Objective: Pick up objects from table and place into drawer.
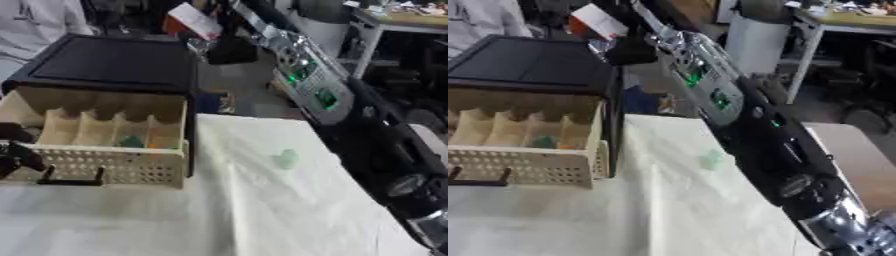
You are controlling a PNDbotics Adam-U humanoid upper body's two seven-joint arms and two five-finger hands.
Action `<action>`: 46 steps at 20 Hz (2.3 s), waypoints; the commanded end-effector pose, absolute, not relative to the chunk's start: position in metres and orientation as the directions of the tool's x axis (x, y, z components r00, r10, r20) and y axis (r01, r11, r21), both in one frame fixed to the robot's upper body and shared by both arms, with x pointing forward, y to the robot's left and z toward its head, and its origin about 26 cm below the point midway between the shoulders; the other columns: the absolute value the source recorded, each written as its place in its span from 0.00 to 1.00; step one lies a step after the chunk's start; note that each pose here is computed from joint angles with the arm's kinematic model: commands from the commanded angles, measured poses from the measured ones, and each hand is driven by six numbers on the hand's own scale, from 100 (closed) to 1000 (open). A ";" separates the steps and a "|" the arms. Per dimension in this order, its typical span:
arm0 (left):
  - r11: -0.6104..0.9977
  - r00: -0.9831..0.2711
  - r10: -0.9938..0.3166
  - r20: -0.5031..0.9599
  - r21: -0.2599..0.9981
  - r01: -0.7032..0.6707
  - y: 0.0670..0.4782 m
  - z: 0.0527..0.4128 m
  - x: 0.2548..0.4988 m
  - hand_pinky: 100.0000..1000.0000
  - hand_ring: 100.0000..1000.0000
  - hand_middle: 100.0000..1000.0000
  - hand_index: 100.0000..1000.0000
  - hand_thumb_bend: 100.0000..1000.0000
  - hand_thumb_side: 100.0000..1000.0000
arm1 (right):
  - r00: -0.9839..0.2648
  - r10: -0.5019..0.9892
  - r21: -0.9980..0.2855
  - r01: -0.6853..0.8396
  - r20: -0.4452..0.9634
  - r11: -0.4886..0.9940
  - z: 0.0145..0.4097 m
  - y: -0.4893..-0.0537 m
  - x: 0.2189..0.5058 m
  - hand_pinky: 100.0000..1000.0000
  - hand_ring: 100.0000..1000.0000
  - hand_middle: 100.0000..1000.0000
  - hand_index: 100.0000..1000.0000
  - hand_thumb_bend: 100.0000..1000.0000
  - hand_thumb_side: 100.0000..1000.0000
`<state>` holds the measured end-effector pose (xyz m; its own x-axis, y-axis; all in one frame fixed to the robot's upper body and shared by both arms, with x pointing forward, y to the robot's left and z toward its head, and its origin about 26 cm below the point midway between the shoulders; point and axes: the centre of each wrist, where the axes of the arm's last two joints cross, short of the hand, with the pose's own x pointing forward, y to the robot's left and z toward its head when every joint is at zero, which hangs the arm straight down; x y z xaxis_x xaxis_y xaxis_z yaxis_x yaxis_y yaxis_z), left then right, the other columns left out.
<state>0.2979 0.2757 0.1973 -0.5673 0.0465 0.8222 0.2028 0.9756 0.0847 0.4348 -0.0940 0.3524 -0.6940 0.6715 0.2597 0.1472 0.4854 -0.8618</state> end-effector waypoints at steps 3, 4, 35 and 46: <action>0.972 -0.586 0.052 0.809 0.095 0.217 0.273 0.205 0.298 0.47 0.46 0.53 0.65 0.03 1.00 | -0.748 0.621 -0.870 0.122 0.236 0.478 0.361 -0.069 0.428 0.50 0.44 0.19 0.54 0.04 0.45; 0.971 -0.586 0.054 0.809 0.094 0.219 0.273 0.206 0.298 0.47 0.46 0.53 0.65 0.03 1.00 | -0.757 0.611 -0.872 0.115 0.233 0.475 0.360 -0.064 0.427 0.50 0.44 0.19 0.54 0.04 0.45; 0.968 -0.573 0.051 0.818 0.100 0.229 0.269 0.201 0.297 0.47 0.45 0.52 0.65 0.03 1.00 | -0.823 0.555 -0.950 0.070 0.118 0.305 0.316 -0.011 0.421 0.51 0.46 0.20 0.54 0.00 0.47; 0.967 -0.572 0.044 0.819 0.109 0.230 0.268 0.200 0.297 0.46 0.45 0.52 0.65 0.02 1.00 | -0.807 0.582 -0.963 0.066 0.102 0.260 0.303 -0.017 0.432 0.53 0.49 0.29 0.62 0.13 0.48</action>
<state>0.2985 0.2684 0.1941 -0.5540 0.0521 0.8309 0.2267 0.9698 0.0904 0.4325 -0.0148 0.2919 -0.8044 0.5812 0.1231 0.0392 0.2587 -0.9652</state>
